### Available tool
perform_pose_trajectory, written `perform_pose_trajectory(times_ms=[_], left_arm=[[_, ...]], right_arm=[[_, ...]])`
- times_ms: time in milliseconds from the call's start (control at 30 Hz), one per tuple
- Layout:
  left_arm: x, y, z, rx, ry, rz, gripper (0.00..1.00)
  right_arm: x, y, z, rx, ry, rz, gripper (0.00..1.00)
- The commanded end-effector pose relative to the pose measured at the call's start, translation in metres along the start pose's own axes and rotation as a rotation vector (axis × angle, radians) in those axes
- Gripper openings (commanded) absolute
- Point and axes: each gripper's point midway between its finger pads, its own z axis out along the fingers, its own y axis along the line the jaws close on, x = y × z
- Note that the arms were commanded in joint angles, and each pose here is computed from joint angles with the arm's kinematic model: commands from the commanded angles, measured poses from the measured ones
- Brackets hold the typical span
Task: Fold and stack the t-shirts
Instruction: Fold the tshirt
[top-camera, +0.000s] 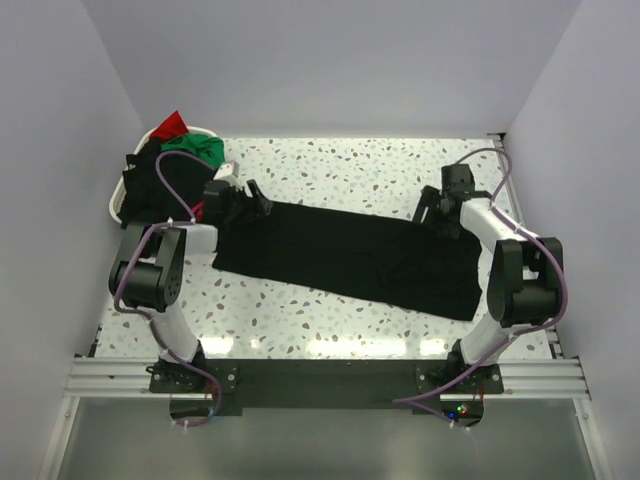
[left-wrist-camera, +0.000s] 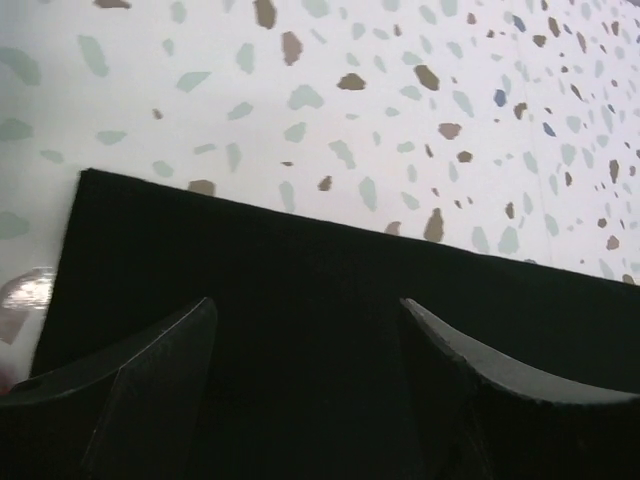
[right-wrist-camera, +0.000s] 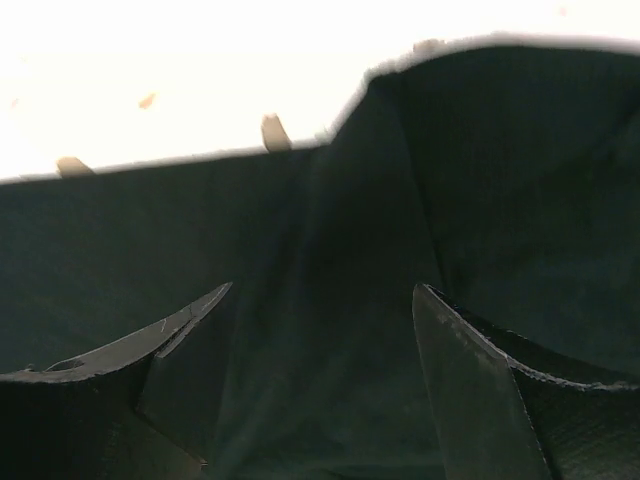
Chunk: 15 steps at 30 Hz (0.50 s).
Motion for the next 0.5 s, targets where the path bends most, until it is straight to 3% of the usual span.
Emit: perform_pose_trajectory(times_ms=[0,167,267,467], left_arm=[[-0.038,-0.055,-0.009,0.056,-0.111,0.107,0.78],[-0.030,-0.140,-0.005,0.327,-0.103,0.105,0.79],[-0.009,-0.154,0.006,0.428,-0.032,0.055,0.78],[0.021,-0.145,0.020,0.430,0.049,0.024,0.78]], right_arm=[[0.009,-0.008,-0.018,0.009,-0.022,-0.017,0.73],[0.034,-0.040,-0.031,0.103,0.002,0.007,0.73],[0.047,-0.041,-0.037,0.084,0.009,0.020,0.73],[0.066,-0.055,-0.042,0.126,0.025,0.035,0.74]])
